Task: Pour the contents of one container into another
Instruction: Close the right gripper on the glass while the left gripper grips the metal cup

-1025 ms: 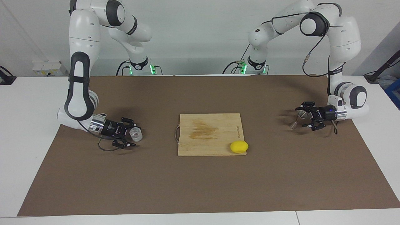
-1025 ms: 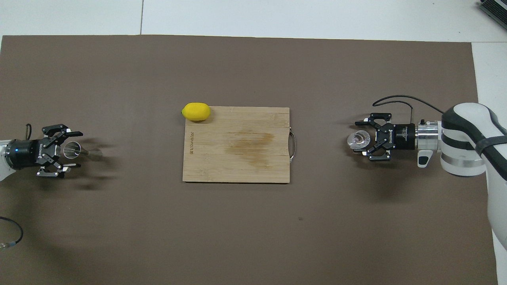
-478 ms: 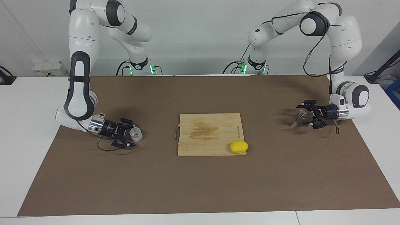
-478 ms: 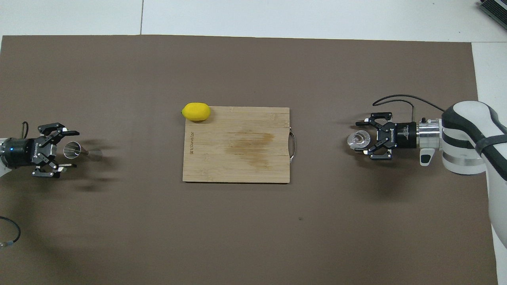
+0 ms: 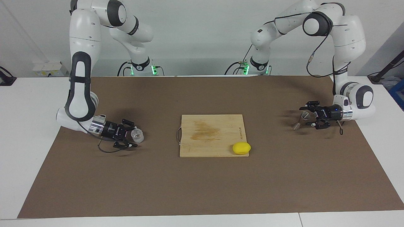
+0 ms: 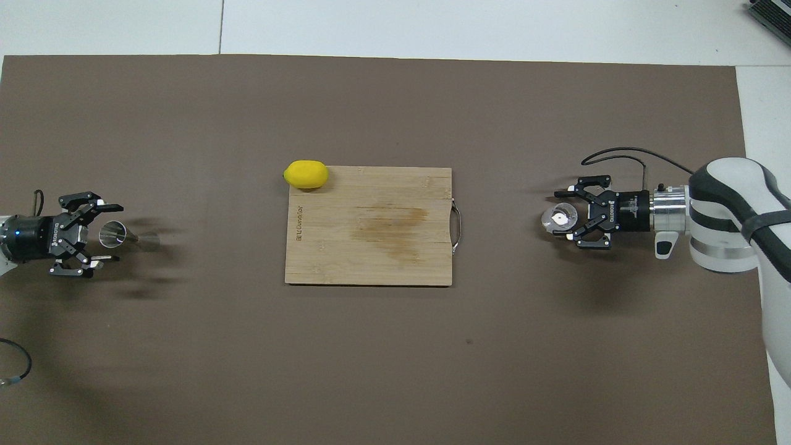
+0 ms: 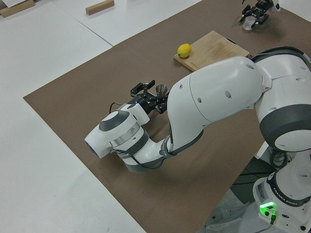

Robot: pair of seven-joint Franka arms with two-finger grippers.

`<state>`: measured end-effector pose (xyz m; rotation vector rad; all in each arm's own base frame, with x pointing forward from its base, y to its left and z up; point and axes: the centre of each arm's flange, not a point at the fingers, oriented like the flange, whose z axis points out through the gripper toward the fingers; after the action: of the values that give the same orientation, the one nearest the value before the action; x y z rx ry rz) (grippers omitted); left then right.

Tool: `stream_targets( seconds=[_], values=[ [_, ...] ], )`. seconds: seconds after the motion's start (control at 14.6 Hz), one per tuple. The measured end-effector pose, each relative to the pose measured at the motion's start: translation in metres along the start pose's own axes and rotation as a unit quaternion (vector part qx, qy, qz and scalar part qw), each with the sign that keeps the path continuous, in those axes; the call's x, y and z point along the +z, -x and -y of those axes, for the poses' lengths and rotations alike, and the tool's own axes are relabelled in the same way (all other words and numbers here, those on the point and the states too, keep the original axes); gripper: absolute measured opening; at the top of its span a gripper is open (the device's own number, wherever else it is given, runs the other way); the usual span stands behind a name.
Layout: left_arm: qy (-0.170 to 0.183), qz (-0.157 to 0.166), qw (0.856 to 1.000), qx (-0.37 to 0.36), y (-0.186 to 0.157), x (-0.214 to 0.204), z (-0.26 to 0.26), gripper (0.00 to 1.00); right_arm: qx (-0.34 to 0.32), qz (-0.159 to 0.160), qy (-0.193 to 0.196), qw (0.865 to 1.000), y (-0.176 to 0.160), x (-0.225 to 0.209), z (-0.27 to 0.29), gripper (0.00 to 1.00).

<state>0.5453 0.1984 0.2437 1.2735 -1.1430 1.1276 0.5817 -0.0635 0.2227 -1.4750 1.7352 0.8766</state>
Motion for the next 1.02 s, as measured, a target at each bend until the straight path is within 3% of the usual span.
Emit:
stream_targets(
  seconds=[0.07, 0.2, 0.27, 0.68, 0.82, 1.02],
  values=[
    [-0.001, 0.001, 1.000, 0.001, 0.000, -0.001, 0.000, 0.74, 0.000, 0.000, 0.000, 1.000, 0.000, 0.000, 0.000, 0.74],
    [-0.001, 0.001, 1.000, 0.002, -0.001, -0.002, 0.001, 0.67, 0.000, 0.000, 0.000, 1.000, 0.000, 0.000, 0.000, 0.70],
    [-0.001, 0.002, 1.000, 0.002, -0.002, -0.002, 0.001, 0.56, 0.000, 0.000, 0.000, 1.000, 0.000, 0.000, 0.000, 0.70],
    [-0.002, 0.003, 1.000, 0.003, -0.002, -0.002, 0.001, 0.51, 0.000, 0.000, 0.001, 1.000, 0.000, 0.001, 0.000, 0.67],
    [0.000, 0.003, 1.000, -0.002, -0.003, 0.000, 0.002, 0.51, -0.001, 0.000, 0.001, 1.000, 0.001, 0.000, 0.000, 0.52],
    [0.013, 0.005, 1.000, -0.018, -0.009, 0.014, 0.008, 0.51, -0.004, 0.000, 0.002, 1.000, 0.002, 0.002, 0.000, 0.51]
  ],
)
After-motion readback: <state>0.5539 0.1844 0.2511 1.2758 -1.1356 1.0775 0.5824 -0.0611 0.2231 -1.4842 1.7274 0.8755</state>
